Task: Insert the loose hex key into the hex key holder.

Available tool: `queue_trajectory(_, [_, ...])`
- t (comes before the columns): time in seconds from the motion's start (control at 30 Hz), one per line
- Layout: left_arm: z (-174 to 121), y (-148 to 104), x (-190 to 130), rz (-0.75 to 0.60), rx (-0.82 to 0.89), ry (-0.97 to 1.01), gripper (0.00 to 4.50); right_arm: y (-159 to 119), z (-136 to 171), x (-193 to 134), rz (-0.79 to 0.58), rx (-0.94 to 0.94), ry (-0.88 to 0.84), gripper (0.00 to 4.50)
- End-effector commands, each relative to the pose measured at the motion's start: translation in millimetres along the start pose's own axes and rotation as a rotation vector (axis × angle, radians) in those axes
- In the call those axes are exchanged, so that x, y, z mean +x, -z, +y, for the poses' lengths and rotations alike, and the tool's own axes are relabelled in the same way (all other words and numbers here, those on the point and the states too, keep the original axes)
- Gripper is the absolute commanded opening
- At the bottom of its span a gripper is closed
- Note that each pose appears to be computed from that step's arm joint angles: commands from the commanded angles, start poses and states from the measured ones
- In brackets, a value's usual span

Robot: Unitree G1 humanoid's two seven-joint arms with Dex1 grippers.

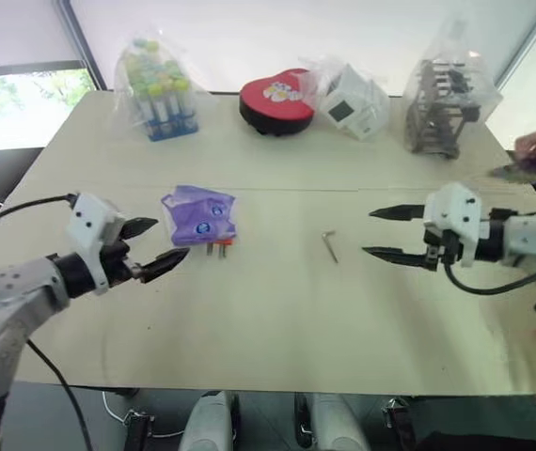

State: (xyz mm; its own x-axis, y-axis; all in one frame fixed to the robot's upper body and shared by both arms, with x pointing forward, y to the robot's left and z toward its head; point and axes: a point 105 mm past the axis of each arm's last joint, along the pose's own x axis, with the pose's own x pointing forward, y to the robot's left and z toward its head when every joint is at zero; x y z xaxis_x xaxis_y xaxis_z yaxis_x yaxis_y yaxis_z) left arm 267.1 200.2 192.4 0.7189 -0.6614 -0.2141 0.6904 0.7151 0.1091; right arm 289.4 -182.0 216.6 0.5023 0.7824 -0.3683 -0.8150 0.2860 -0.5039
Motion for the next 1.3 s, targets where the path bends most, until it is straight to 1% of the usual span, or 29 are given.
queue_trajectory(0.03, [0.0, -13.8, -5.9, -0.023, 0.041, -0.002, 4.45, -4.0, -8.8, -6.7, -0.020, -0.033, 0.009, 3.02])
queue_trajectory(0.37, [-2.2, -18.0, -4.6, -0.049, -0.002, -0.009, 4.45, -8.7, -5.7, 1.4, -0.060, -0.034, 0.004, 3.02])
queue_trajectory(0.47, [-1.0, -11.8, -2.6, -0.028, -0.015, -0.019, 4.45, -0.5, -3.6, -2.0, -0.062, -0.017, 0.003, 3.02])
queue_trajectory(0.57, [0.3, -8.4, -1.4, -0.024, -0.035, -0.031, 4.45, 0.2, -1.5, -1.9, -0.063, -0.018, 0.003, 3.02])
queue_trajectory(0.73, [14.3, 0.5, 1.2, -0.047, -0.110, -0.125, 4.45, -2.6, 0.9, 2.9, -0.069, -0.020, 0.017, 3.02])
queue_trajectory(0.8, [25.1, 7.8, 1.0, -0.067, -0.182, -0.185, 4.45, -5.4, 4.1, 6.2, -0.079, -0.013, 0.014, 3.02])
queue_trajectory(0.9, [38.4, 16.9, 1.5, -0.073, -0.241, -0.253, 4.45, -8.2, 7.9, 9.0, -0.086, -0.007, 0.014, 3.02])
queue_trajectory(1.03, [57.1, 29.0, 13.7, -0.074, -0.307, -0.324, 4.45, -11.8, 10.9, 13.1, -0.091, 0.003, 0.022, 3.02])
queue_trajectory(1.3, [65.9, 48.6, 52.1, -0.023, -0.314, -0.299, 4.45, -19.5, 11.6, 16.2, -0.096, 0.002, 0.045, 3.02])
